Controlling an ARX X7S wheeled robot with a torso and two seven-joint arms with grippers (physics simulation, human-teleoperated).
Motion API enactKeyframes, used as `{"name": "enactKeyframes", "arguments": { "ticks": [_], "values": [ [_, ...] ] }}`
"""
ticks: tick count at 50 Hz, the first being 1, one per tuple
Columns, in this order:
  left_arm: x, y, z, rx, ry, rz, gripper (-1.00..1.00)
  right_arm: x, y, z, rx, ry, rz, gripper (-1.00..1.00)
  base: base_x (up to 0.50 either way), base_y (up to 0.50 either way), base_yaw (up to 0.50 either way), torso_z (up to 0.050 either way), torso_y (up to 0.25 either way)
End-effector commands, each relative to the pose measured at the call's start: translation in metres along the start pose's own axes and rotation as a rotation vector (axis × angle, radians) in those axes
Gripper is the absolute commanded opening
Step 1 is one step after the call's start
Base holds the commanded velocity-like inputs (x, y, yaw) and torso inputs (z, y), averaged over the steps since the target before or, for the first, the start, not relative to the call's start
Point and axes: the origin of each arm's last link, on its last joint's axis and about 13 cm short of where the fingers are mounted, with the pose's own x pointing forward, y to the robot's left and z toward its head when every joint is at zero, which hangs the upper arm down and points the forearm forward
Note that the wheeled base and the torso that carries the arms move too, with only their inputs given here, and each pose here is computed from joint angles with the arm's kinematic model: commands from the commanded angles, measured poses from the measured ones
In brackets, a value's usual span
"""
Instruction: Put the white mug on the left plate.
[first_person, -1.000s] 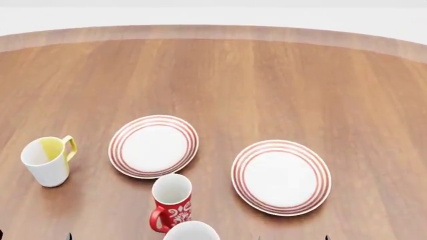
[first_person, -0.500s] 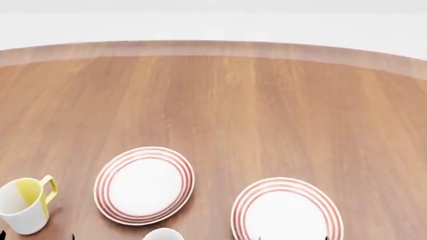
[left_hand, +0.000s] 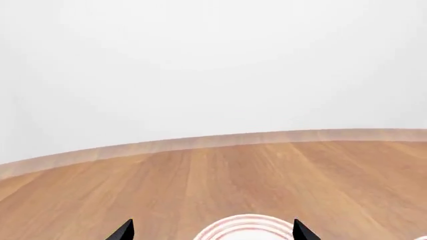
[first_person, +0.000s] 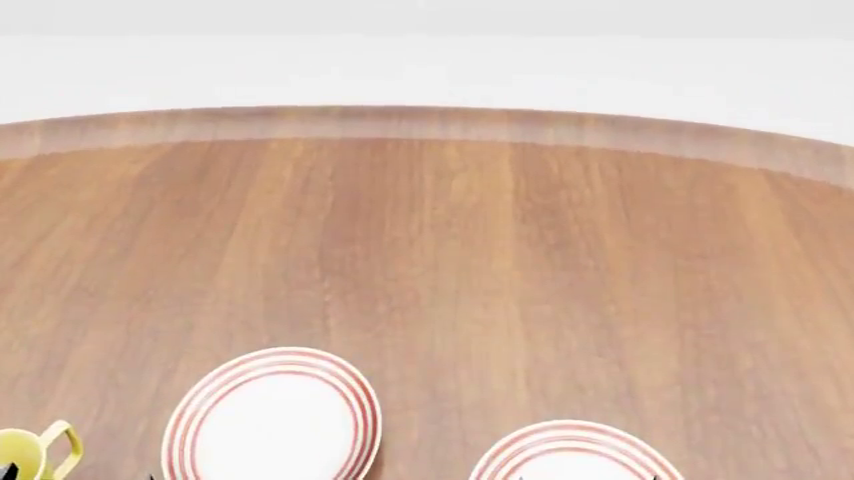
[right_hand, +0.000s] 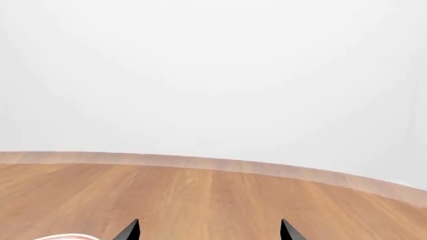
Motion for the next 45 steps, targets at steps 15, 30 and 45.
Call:
{"name": "enactKeyframes", "arguments": {
  "ticks": [15,30,45],
  "values": [
    [-0.079,0.039,0.013,0.031,-0.066,-0.362,1.0,-0.002,-0.001,-0.005,0.004,-0.002,-0.001,1.0,0.0,0.0,0.0,0.0,0.0],
    [-0.113,0.057,0.025,0.09,-0.082,-0.397,1.0,-0.003,0.0,-0.004,0.003,-0.003,0.003,1.0,0.0,0.0,0.0,0.0,0.0],
    [-0.126,0.056,0.014,0.092,-0.052,-0.45,1.0,-0.003,0.0,-0.004,0.003,-0.001,0.002,1.0,0.0,0.0,0.0,0.0,0.0]
  ]
}}
